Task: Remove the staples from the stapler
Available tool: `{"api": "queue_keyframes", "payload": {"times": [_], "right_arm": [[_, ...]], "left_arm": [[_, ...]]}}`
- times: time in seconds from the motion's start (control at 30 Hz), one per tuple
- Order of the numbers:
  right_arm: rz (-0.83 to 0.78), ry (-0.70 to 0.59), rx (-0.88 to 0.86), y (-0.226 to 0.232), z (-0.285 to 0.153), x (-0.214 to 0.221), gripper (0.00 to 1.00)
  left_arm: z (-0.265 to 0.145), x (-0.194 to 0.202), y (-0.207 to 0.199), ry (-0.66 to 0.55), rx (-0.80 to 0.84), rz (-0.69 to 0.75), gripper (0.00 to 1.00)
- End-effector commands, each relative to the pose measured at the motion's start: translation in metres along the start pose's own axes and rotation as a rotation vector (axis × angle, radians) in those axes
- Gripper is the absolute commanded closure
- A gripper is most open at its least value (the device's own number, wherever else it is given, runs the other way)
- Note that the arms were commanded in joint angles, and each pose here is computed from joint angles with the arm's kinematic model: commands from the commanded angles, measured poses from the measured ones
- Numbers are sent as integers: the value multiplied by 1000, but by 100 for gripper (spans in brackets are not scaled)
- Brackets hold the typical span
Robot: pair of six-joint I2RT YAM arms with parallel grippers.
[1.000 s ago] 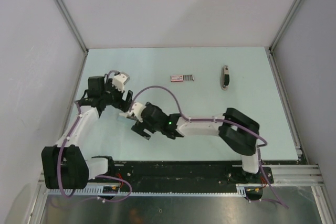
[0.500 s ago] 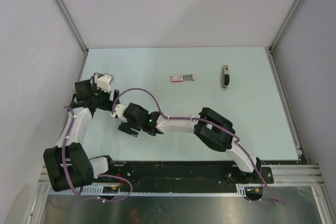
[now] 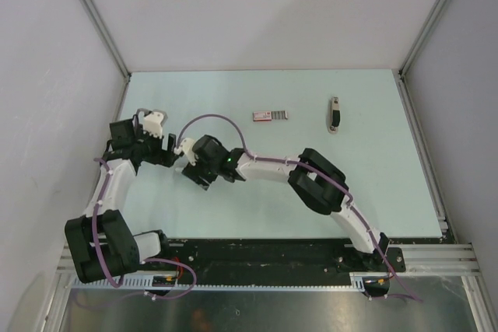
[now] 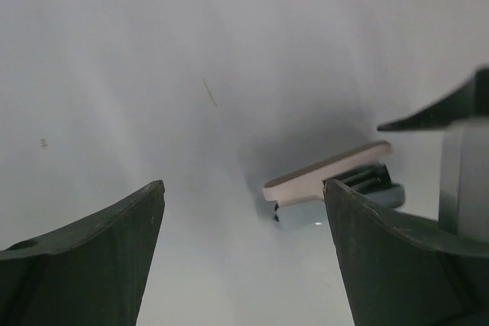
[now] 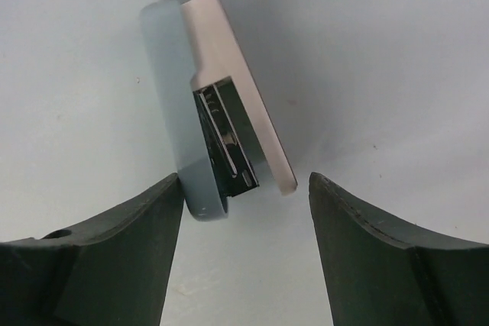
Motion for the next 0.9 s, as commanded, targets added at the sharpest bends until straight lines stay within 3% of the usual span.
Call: {"api": "queue_keyframes", "payload": {"times": [0.0, 0.33, 0.63, 0.87], "right_arm": [[127, -75, -163, -5, -15, -18, 29], [207, -179, -210, -34, -44, -44, 29], [107, -133, -105, -37, -19, -44, 33], [65, -105, -76, -39, -2, -35, 43]], "left_arm": [[-1, 7, -13, 15, 90, -13, 10], [4, 14, -11, 48, 90, 12, 12], [2, 16, -11, 51, 82, 34, 14], [-1, 14, -12, 40, 85, 30, 15]]}}
Point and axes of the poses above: each gripper's point midway between its finger pads, its own z axis out along the fingers, its own y axis along the line the jaws close on, x = y × z, the point moved 8 cm from there along -z, back along the fingers, and after that the axes turned 1 degree about z, right-handed, at the moved point
